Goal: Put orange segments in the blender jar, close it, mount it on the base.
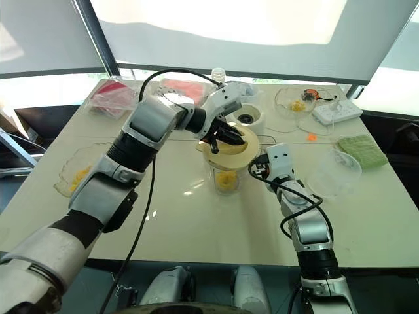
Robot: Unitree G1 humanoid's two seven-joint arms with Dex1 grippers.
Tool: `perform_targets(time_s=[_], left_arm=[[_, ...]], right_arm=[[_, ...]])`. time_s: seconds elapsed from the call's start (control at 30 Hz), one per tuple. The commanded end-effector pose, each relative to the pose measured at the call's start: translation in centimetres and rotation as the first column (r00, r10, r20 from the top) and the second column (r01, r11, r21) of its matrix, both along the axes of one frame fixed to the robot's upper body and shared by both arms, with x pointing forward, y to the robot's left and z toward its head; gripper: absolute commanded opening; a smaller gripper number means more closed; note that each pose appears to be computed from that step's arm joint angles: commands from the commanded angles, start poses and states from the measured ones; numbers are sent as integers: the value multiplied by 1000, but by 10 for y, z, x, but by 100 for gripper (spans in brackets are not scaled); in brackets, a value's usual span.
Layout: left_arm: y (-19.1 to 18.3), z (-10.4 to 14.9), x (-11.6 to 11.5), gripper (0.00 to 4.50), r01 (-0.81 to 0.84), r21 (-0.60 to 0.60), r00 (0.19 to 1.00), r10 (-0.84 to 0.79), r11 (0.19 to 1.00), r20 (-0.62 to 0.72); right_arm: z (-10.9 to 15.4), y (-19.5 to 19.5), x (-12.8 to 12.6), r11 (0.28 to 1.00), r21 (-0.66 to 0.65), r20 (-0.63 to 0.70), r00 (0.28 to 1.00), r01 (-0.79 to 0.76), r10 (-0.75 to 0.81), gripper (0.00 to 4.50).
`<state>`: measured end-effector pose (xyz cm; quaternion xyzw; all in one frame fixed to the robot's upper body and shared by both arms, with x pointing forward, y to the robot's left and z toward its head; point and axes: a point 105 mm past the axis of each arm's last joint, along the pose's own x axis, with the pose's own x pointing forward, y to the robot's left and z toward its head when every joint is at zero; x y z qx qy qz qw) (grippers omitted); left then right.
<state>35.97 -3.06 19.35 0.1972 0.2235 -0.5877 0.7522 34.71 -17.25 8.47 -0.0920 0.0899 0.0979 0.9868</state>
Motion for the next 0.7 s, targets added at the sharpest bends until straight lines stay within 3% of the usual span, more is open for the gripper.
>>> perform_targets(time_s=[0.03,0.43,0.57,0.7], left_arm=[[41,-83,13,21,-246,222,947,283,943,-151],[37,-67,10,21,-145,206,984,162,968,-68],[36,-49,12,224,-98,187,995,95,977,25],[31,-17,9,224,-32,108,997,24,994,77]], right_arm=[[9,8,1,997,-77,50,998,-22,26,97],[8,11,3,996,-80,53,998,-39,44,97],[8,10,6,995,-92,57,997,-46,52,97],[8,7,6,994,-98,60,997,-48,54,97]])
